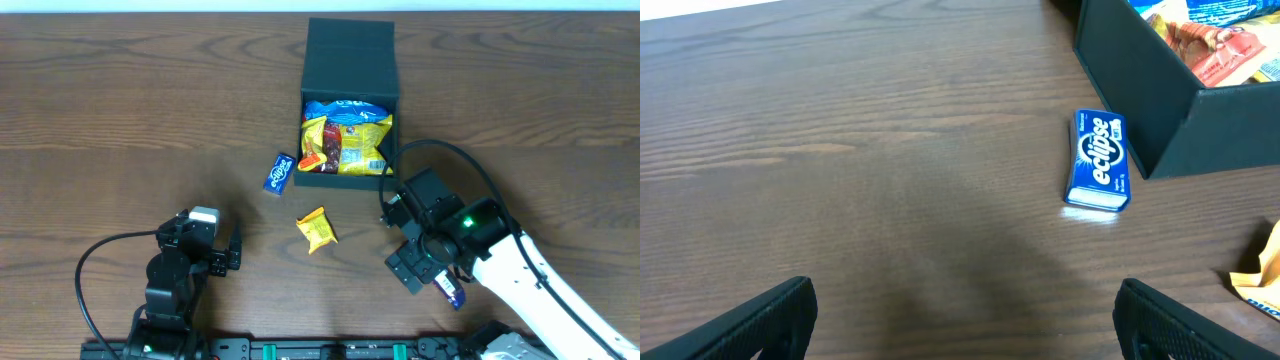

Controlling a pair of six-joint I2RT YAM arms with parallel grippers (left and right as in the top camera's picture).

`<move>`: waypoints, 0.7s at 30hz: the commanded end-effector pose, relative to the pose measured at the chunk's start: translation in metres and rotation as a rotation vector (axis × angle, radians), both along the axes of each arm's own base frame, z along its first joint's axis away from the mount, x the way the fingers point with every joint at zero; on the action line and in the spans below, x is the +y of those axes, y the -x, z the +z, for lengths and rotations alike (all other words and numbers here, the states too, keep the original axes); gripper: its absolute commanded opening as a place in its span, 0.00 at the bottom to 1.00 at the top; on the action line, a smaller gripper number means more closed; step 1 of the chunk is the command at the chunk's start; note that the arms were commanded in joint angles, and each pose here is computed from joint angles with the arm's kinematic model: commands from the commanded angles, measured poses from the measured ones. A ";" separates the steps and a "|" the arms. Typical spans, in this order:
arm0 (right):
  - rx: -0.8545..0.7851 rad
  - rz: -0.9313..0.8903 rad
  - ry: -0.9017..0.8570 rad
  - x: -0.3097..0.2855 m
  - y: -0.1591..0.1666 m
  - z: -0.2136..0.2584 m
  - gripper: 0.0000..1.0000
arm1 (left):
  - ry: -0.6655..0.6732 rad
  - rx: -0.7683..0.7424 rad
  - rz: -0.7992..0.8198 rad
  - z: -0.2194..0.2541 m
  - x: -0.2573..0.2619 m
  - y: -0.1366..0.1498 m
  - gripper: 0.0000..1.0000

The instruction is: Pack container

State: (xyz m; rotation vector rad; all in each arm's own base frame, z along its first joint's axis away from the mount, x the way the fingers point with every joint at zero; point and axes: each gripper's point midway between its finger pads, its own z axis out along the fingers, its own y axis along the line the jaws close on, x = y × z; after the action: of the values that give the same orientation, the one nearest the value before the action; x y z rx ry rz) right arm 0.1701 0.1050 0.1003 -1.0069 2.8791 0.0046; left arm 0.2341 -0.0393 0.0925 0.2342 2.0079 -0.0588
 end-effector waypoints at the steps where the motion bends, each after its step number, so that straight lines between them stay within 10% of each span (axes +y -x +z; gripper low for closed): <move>1: -0.003 -0.010 0.010 -0.003 0.002 0.001 0.99 | -0.020 0.027 0.009 -0.014 0.003 0.003 0.96; 21: 0.022 0.096 0.030 -0.006 0.006 -0.029 0.99 | -0.020 0.027 0.009 -0.014 0.003 0.003 0.95</move>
State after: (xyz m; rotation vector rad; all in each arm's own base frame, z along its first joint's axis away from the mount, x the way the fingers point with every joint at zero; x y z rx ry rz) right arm 0.1643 0.1010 0.0719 -1.0841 2.8833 -0.0104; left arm 0.2341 -0.0393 0.0925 0.2345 2.0079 -0.0585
